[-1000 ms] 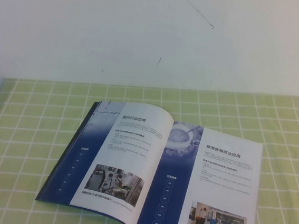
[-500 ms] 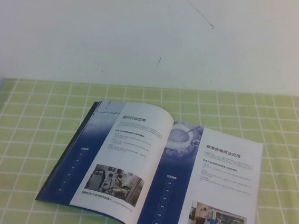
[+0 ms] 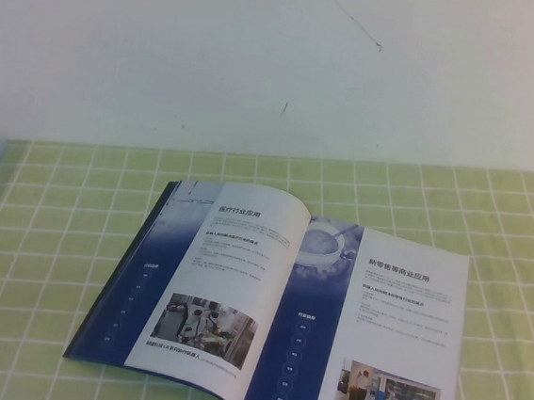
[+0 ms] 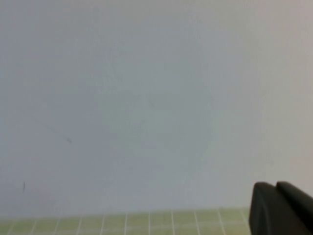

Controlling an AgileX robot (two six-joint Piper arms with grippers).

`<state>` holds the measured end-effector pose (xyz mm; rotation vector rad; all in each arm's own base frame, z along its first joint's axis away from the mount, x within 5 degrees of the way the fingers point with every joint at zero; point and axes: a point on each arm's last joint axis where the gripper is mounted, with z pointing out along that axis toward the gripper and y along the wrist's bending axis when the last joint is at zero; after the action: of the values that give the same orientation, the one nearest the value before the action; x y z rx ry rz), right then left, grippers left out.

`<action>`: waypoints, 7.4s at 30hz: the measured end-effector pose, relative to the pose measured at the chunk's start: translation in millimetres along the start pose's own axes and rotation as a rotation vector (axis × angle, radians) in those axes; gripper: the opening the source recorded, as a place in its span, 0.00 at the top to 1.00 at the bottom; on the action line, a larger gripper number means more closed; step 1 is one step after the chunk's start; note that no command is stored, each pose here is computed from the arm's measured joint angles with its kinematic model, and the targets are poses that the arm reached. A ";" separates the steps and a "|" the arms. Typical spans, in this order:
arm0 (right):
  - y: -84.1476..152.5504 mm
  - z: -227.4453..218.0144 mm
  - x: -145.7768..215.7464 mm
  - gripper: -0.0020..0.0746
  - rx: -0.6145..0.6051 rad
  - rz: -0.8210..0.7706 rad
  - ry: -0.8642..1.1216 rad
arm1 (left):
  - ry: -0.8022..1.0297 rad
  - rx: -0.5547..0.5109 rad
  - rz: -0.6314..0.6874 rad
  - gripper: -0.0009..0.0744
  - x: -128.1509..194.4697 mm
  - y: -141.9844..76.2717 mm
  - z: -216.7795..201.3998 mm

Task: Close book
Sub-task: 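Close the open booklet and leave it lying on the table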

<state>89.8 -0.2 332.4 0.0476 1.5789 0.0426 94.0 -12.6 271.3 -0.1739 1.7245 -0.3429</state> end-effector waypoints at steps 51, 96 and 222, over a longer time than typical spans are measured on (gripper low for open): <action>109.6 236.4 188.4 0.98 -0.780 -0.308 1.296 | 0.825 -0.012 0.507 0.99 -16.1 -81.8 168.4; 107.1 240.5 215.1 0.98 -0.795 -0.337 1.406 | 1.234 -0.018 0.292 0.99 85.8 -37.6 326.5; 14.8 -17.9 100.3 0.98 -0.320 -0.346 0.636 | 0.101 -0.166 0.264 0.99 92.1 42.1 -28.1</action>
<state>71.0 20.4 233.3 -0.5370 2.1732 0.0407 52.7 2.7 175.8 -0.0483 1.8506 -0.0138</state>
